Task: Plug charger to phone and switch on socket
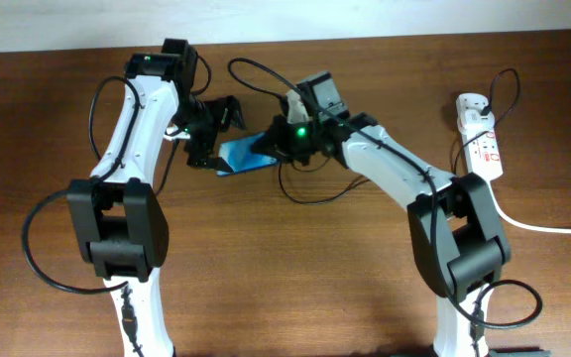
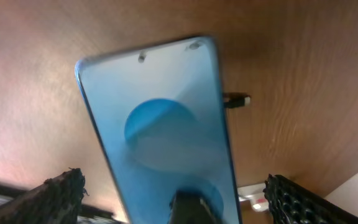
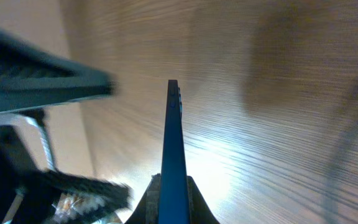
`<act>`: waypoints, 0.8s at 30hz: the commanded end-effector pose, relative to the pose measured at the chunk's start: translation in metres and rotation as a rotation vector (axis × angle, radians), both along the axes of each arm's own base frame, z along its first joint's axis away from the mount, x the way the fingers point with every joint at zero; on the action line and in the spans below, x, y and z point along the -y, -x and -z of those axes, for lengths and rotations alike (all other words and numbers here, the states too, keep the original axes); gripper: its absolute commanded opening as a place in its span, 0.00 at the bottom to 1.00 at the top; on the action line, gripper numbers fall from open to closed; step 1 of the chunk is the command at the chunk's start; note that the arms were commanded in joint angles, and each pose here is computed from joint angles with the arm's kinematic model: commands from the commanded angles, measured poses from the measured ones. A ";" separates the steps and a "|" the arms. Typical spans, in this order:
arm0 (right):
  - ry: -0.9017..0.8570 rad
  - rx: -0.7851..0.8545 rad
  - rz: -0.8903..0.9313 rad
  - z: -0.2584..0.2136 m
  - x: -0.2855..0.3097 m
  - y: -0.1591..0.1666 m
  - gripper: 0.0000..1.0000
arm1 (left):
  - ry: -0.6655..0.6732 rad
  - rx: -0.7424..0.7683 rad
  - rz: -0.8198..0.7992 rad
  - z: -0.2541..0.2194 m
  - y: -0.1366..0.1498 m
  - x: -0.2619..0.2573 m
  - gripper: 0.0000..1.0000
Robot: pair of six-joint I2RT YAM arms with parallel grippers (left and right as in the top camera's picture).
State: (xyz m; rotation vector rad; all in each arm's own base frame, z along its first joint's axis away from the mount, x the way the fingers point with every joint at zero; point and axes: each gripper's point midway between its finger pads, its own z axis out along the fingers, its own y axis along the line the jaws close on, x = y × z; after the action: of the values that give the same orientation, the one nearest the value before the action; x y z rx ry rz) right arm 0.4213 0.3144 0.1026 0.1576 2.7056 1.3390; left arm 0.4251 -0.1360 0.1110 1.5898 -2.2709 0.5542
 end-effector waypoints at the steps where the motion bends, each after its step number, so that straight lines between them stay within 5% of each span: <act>1: -0.023 0.087 -0.009 -0.040 0.032 -0.009 0.04 | 0.019 0.231 0.356 -0.007 -0.006 -0.001 0.99; 6: -0.045 0.171 0.038 -0.074 0.092 0.006 0.04 | 0.134 0.446 0.632 -0.019 -0.010 0.017 0.99; 10: -0.176 0.256 0.253 -0.087 0.138 0.041 0.04 | 0.149 0.505 0.684 -0.021 -0.014 0.020 0.99; 13: -0.339 0.223 0.513 -0.079 0.152 0.036 0.04 | 0.207 0.643 0.809 -0.029 -0.018 0.030 0.99; 15: -0.398 0.194 0.751 -0.073 0.165 0.024 0.04 | 0.412 0.839 0.871 -0.060 -0.019 0.057 1.00; 18: -0.455 0.315 0.850 -0.100 0.176 0.009 0.04 | 0.540 1.016 0.883 -0.088 -0.029 0.073 0.99; 20: -0.520 0.230 0.974 -0.098 0.184 0.004 0.04 | 0.650 1.109 0.874 -0.107 -0.030 0.083 0.96; 24: -0.599 0.267 1.155 -0.119 0.184 -0.006 0.04 | 0.706 1.077 0.820 -0.115 -0.038 0.108 0.94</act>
State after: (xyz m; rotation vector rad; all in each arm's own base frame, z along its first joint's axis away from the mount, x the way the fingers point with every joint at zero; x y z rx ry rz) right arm 0.4174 0.1345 0.1902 1.1935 1.5623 1.4701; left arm 0.4623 -0.2269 0.2151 -0.1762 -2.6290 1.8908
